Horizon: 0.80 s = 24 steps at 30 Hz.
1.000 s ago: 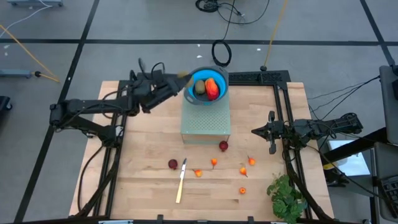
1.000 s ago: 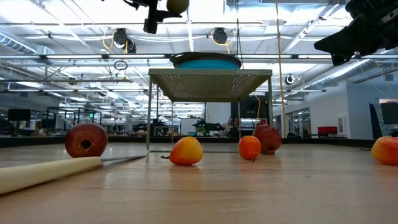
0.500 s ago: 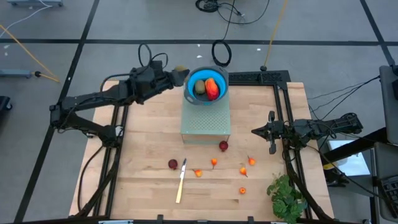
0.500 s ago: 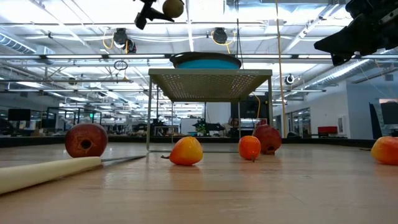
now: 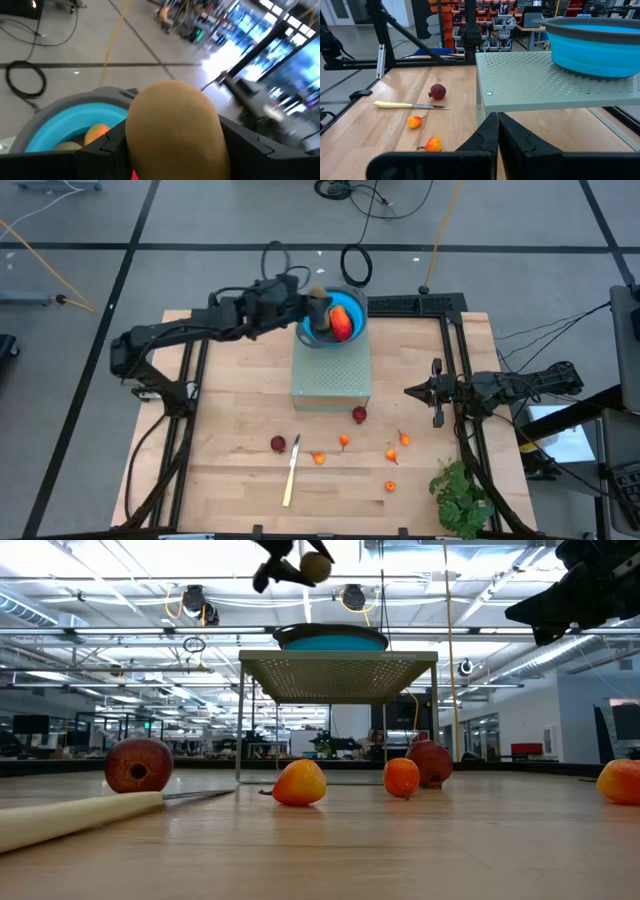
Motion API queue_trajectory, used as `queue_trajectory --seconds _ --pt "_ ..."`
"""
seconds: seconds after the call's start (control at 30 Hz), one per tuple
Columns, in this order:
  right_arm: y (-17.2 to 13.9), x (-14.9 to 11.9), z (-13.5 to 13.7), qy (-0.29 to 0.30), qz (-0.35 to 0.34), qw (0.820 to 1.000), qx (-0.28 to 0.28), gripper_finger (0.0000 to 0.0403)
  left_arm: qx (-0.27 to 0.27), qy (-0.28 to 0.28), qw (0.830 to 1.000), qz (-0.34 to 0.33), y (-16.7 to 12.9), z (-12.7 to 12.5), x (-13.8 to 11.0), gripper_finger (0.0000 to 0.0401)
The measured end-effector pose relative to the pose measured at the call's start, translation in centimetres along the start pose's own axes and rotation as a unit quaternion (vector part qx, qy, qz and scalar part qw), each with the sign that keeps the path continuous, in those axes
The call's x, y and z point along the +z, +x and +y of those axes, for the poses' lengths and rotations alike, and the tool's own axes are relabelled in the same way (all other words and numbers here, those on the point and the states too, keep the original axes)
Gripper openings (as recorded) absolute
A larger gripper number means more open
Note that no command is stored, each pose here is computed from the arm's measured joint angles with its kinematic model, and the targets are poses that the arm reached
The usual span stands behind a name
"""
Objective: Pick & Place Fruit
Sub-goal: Put the kiwi into the blue strainer bowl on the shelf
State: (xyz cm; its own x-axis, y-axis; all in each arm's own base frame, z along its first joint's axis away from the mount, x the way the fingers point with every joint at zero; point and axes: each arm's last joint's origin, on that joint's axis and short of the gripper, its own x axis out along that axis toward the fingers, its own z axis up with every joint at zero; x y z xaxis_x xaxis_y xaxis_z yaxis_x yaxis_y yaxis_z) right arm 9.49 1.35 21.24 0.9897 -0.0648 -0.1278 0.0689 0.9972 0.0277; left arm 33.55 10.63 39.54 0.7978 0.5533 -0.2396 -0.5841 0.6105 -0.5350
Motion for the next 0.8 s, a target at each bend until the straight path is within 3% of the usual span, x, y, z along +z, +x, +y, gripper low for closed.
queue_trajectory --seconds 0.23,0.47,0.8 --pt "0.0 0.0 0.0 0.000 0.000 1.000 0.000 0.0000 0.022 0.101 0.994 0.035 3.6 -1.1 -0.5 0.0227" --pt "0.0 0.0 0.0 0.000 0.000 1.000 0.000 0.0000 0.031 0.215 0.974 0.062 6.6 -1.8 -1.7 0.0227" --pt "0.0 0.0 0.0 0.000 0.000 1.000 0.000 0.0000 0.053 0.285 0.950 0.113 7.7 -1.7 -3.6 0.0227"
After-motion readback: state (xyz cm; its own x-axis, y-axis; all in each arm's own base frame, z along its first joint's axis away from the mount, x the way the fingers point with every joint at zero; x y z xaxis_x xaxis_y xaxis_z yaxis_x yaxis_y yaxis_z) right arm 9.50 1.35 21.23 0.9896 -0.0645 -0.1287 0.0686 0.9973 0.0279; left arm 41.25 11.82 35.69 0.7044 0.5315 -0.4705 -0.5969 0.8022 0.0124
